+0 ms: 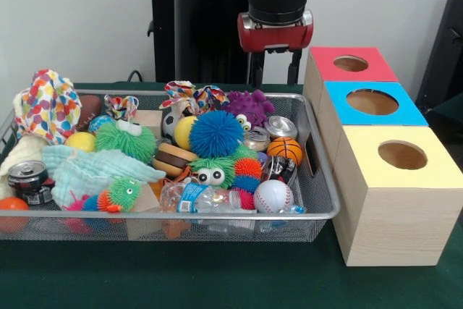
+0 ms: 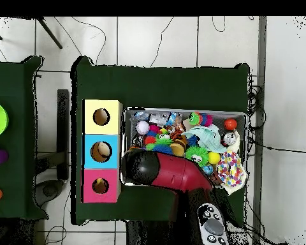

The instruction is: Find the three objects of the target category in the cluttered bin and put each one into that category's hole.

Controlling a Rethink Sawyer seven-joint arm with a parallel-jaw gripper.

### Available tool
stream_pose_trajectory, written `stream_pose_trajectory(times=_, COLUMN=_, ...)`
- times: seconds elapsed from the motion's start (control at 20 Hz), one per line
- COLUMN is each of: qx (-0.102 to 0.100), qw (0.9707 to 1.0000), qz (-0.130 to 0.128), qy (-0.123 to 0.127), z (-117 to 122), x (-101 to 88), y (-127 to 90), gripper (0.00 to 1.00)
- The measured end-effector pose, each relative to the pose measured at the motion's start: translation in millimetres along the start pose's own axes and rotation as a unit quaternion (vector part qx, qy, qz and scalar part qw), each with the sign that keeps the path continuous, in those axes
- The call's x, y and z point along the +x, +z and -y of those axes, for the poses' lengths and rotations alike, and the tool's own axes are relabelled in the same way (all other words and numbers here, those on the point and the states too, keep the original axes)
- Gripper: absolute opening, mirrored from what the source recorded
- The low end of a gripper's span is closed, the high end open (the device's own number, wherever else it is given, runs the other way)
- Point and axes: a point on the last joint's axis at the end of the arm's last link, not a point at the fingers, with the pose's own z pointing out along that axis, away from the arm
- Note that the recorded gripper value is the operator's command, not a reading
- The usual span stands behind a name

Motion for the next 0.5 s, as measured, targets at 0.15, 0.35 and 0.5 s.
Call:
stream_pose_trajectory(times=0.15, qx=0.001, qw=1.0000, qz=0.004, qy=0.000, z=2, x=-4.3, y=-2, gripper=1.00)
stream_pose_trajectory(times=0.35, qx=0.003, qw=1.0000, qz=0.009, qy=0.002, z=9, x=-8.9, y=-4, gripper=1.00)
stream_pose_trajectory(times=0.5, qx=0.005, qw=0.9999, qz=0.012, qy=0.001, z=16, x=-12.5, y=-4, gripper=1.00)
